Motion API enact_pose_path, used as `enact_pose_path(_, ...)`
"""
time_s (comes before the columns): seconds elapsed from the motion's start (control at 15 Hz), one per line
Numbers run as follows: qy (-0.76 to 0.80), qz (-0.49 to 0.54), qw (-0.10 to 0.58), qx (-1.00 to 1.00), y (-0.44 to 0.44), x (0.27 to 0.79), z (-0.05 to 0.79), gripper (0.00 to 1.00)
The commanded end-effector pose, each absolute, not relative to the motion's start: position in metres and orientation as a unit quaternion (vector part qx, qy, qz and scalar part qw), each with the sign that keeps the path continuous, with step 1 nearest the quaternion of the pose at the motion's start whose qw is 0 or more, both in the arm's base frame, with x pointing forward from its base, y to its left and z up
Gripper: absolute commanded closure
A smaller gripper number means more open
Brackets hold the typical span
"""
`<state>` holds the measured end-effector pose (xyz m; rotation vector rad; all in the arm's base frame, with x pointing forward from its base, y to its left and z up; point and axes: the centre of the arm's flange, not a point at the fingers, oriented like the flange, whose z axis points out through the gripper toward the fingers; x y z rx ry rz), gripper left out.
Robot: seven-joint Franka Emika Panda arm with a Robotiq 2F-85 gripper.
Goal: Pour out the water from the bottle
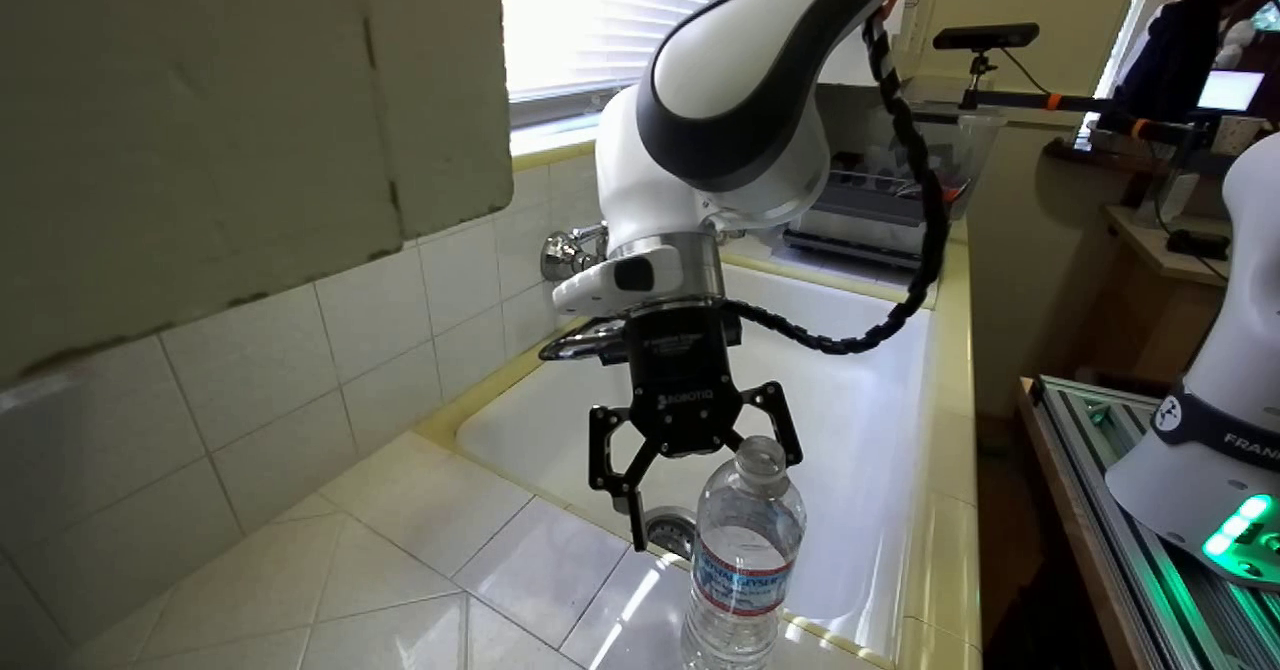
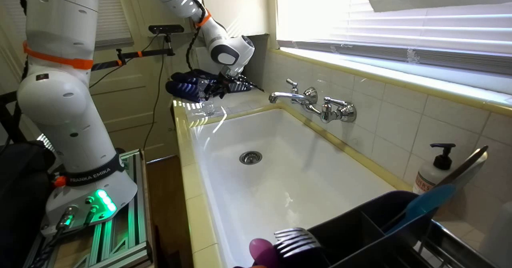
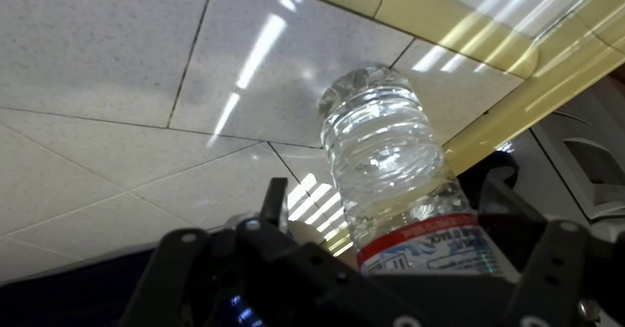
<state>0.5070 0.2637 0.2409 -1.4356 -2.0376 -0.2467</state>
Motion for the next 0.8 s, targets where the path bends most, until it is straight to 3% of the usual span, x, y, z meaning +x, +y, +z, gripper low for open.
enact_pose_path(0.0,-0.768,-0.109,0.323,-0.541,0.2724,0.5157,0.2305,0.00)
enact_pose_path(0.73,-0.779,-0.101,0.338,-0.519,0.2813,0.5161,0.2269,0.00)
